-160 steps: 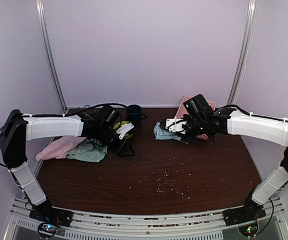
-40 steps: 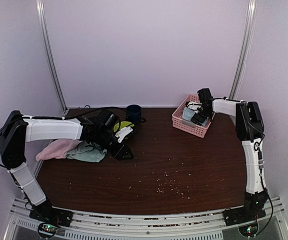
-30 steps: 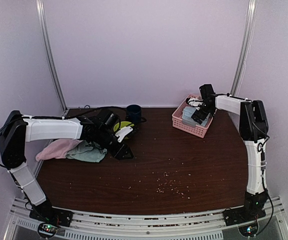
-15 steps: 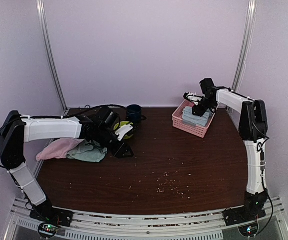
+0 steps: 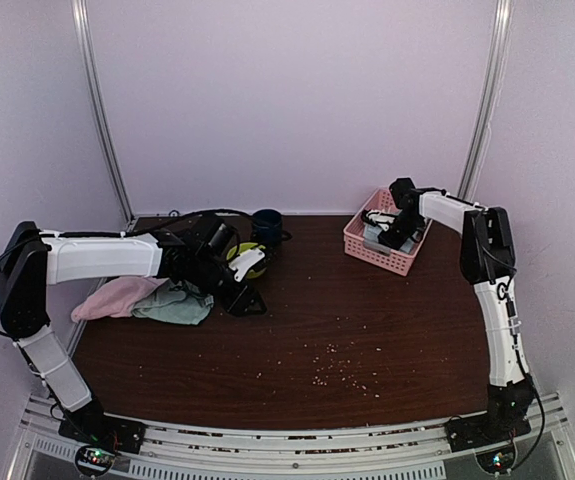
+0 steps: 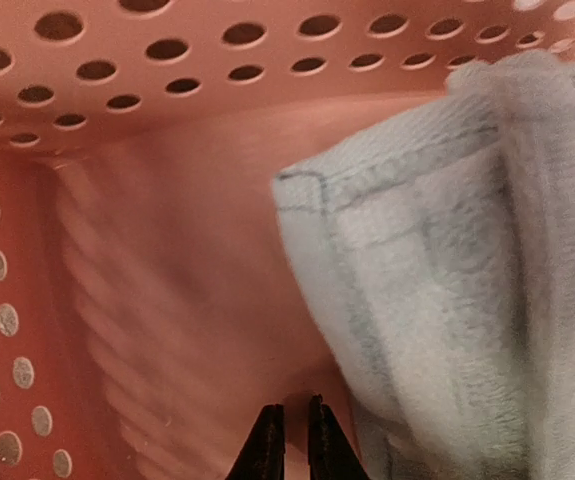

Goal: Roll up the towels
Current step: Adjust the towel in the bin, then reset both arms

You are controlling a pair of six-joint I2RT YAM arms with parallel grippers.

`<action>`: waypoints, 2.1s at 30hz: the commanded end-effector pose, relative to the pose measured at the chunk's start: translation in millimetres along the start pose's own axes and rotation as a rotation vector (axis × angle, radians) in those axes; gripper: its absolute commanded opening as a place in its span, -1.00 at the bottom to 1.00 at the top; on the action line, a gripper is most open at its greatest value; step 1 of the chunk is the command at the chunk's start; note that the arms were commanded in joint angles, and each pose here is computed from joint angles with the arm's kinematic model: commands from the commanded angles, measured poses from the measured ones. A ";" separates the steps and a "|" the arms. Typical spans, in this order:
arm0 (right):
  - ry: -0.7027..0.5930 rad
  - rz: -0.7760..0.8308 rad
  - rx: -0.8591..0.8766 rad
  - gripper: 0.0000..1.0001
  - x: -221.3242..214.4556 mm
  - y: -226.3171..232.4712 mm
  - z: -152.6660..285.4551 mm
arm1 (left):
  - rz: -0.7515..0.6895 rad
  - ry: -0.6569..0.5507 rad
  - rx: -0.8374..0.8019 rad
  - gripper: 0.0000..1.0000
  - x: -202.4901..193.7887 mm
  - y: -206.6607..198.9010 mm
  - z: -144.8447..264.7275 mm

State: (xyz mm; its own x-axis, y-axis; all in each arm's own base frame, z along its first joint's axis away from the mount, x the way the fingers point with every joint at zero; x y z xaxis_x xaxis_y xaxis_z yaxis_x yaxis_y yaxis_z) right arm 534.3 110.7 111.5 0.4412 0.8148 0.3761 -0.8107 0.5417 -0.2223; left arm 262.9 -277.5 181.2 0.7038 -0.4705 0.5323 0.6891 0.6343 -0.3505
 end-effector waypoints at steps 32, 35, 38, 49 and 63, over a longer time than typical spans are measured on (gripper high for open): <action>-0.212 -0.036 -0.082 -0.70 37.1 -15.3 91.9 | -0.017 -0.079 0.139 -0.11 18.7 18.0 27.3; -0.243 -0.037 -0.097 -0.70 44.9 -17.3 117.8 | -0.025 -0.107 0.171 -0.11 31.6 23.0 40.2; -0.287 -0.070 -0.152 -0.59 51.6 -18.1 162.7 | -0.012 -0.183 0.268 -0.07 50.5 34.5 68.3; -0.800 -0.497 -0.546 1.00 19.0 5.7 330.2 | 0.134 -0.716 0.864 0.96 100.6 67.4 205.1; -0.987 -0.572 -0.617 1.00 -27.7 67.6 381.0 | 0.112 -0.921 0.896 0.96 71.0 56.4 232.3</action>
State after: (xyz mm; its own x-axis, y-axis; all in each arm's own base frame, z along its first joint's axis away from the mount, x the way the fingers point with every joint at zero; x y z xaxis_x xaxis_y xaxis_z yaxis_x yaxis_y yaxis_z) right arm 335.3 48.5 412.7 0.0718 0.1358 0.9881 -0.2009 0.9724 -0.1190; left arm 315.2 -138.0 356.1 0.2458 -0.0654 0.9671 0.0580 0.9969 0.0526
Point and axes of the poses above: each gripper's point midway between its finger pads, its own z axis back along the fingers, its own y axis along the line the jaws close on, x = y × z, the point moved 9 cm from there along z, back along the fingers, and after that the axes turned 12 degrees about z, right-handed, at the moved point
